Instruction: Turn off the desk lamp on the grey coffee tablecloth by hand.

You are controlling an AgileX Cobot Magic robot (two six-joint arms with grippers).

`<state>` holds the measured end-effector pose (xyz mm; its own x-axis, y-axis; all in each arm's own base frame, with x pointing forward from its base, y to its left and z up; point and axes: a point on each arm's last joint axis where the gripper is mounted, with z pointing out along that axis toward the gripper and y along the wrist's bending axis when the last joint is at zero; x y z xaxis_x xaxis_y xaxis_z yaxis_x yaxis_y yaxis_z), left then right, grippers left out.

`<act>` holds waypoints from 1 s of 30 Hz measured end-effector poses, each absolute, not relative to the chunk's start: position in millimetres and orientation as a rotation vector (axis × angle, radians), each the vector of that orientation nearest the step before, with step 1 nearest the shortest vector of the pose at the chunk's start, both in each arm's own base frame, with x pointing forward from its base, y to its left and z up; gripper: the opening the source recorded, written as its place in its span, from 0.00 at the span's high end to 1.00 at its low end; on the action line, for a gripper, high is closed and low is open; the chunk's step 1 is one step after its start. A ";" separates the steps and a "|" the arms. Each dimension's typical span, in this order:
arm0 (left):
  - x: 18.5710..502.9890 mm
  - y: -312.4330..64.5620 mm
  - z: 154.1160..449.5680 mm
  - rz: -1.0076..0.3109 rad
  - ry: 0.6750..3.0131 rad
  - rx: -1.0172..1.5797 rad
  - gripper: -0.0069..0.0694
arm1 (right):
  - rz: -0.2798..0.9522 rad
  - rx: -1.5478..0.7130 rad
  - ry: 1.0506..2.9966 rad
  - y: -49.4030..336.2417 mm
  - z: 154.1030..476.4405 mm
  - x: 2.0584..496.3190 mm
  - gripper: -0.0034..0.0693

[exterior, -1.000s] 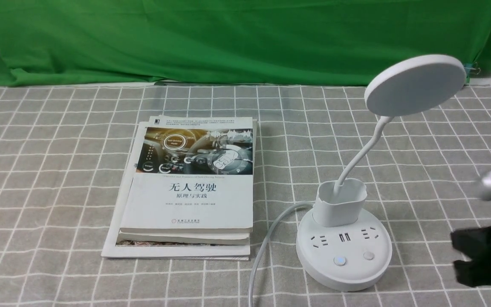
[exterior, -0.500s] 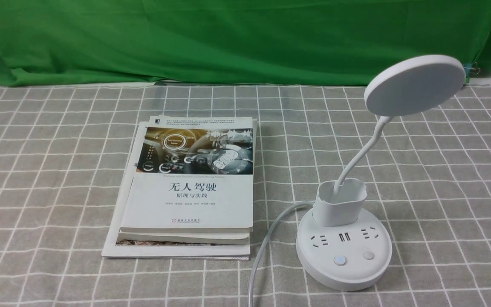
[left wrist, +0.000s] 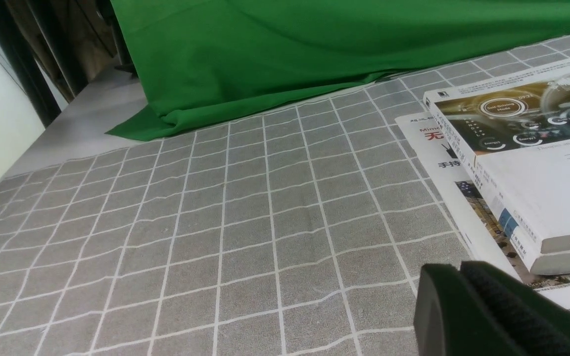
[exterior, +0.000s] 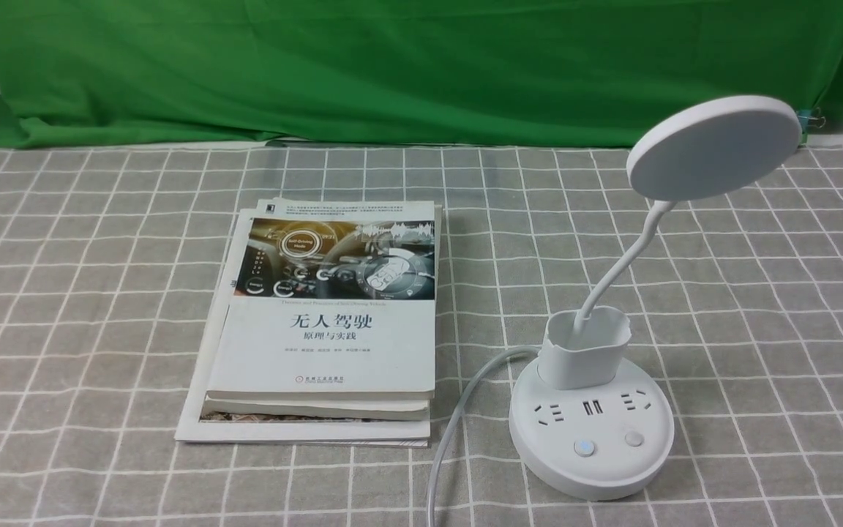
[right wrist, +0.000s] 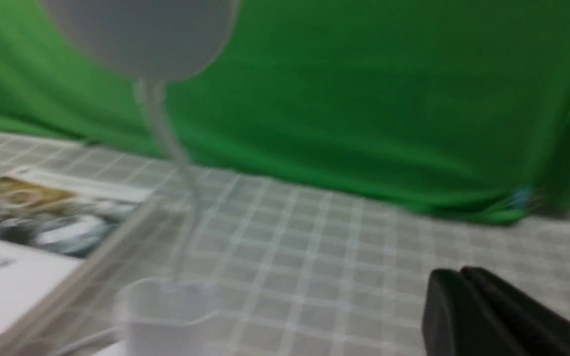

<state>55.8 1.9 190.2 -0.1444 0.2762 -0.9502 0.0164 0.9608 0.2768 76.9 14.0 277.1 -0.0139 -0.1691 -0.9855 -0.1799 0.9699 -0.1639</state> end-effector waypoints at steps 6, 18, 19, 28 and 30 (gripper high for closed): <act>55.8 1.9 190.2 0.228 1.706 0.222 0.89 | -0.127 -0.188 1.620 2.6 225.7 62.5 0.90; 55.7 1.8 190.3 0.228 1.704 0.221 0.89 | -0.073 -0.048 1.752 0.1 187.1 55.4 0.90; 55.7 1.8 190.3 0.228 1.704 0.221 0.89 | -0.079 -0.043 1.752 -0.3 187.1 55.4 0.90; 55.7 1.8 190.3 0.228 1.704 0.221 0.89 | -0.108 -0.062 1.753 -0.7 187.1 55.4 0.90; 55.7 1.8 190.3 0.228 1.704 0.221 0.89 | -0.100 -0.052 1.753 -0.7 187.1 55.4 0.90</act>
<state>55.7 1.8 190.3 -0.1431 0.2753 -0.9507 0.0161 0.9611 0.2759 55.4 -0.7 187.1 -0.1835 -0.0909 -0.9788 0.0207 0.9951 -0.0963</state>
